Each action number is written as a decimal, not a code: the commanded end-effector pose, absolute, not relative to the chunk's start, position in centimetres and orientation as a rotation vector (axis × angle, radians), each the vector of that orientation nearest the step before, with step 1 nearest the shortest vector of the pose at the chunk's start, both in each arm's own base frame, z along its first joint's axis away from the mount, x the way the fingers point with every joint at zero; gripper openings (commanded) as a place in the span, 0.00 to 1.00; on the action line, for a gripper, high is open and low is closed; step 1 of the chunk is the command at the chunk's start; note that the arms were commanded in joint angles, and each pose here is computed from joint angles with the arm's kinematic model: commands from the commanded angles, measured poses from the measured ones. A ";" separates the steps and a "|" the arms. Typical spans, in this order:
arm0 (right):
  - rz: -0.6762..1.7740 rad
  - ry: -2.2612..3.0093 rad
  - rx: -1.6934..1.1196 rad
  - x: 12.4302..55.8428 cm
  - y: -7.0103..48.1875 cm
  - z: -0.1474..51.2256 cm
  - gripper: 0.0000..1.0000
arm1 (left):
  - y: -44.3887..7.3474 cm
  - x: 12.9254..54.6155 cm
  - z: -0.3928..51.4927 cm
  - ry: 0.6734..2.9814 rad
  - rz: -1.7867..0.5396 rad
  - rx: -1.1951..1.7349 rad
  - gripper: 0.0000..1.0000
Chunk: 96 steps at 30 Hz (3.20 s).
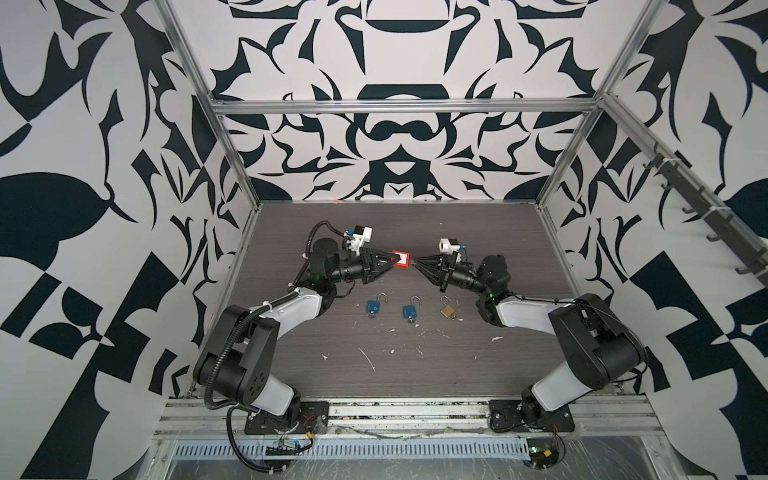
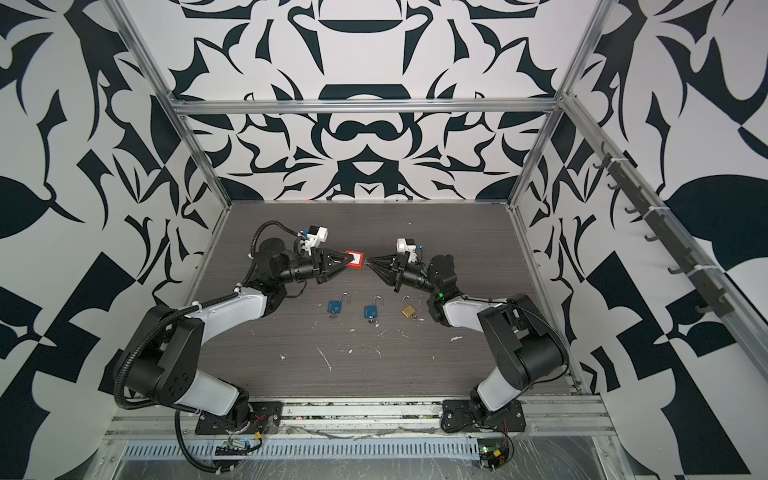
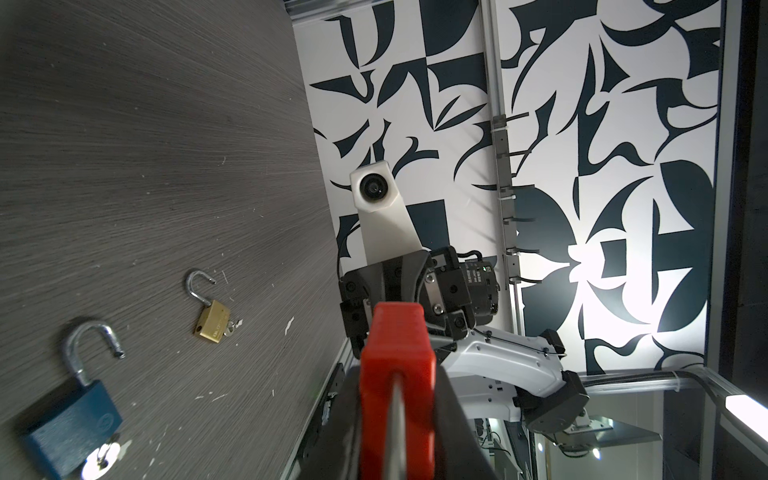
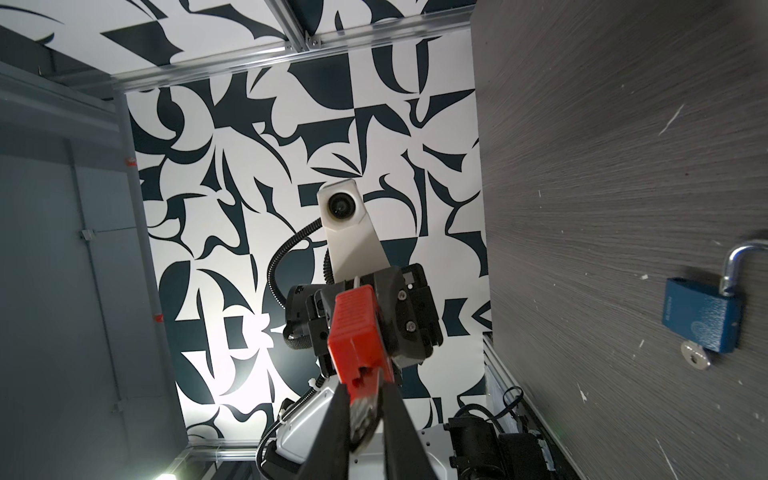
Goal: Lock with the key
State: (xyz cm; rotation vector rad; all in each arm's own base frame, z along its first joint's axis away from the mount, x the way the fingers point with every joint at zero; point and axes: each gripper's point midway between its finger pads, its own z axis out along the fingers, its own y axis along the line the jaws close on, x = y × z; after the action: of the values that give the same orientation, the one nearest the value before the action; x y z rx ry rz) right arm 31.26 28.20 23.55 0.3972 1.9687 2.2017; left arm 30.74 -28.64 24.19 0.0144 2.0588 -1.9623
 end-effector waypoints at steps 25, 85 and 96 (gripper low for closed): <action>2.077 1.756 -0.080 29.5 27.5 26.5 0.00 | -28.5 30.3 24.6 2.007 -2.052 0.007 0.00; 0.874 2.045 0.941 28.6 6.2 7.6 0.00 | -29.3 29.6 21.3 2.158 -1.499 0.302 0.00; 0.845 2.021 1.004 29.4 5.6 5.5 0.00 | -32.7 30.6 20.2 2.183 -1.556 0.374 0.00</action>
State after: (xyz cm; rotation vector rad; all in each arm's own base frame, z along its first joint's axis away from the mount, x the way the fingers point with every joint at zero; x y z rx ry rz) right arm 27.86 5.98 3.99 1.0274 2.1152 0.8343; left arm 30.40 -31.22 18.43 0.3007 2.2526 -1.5094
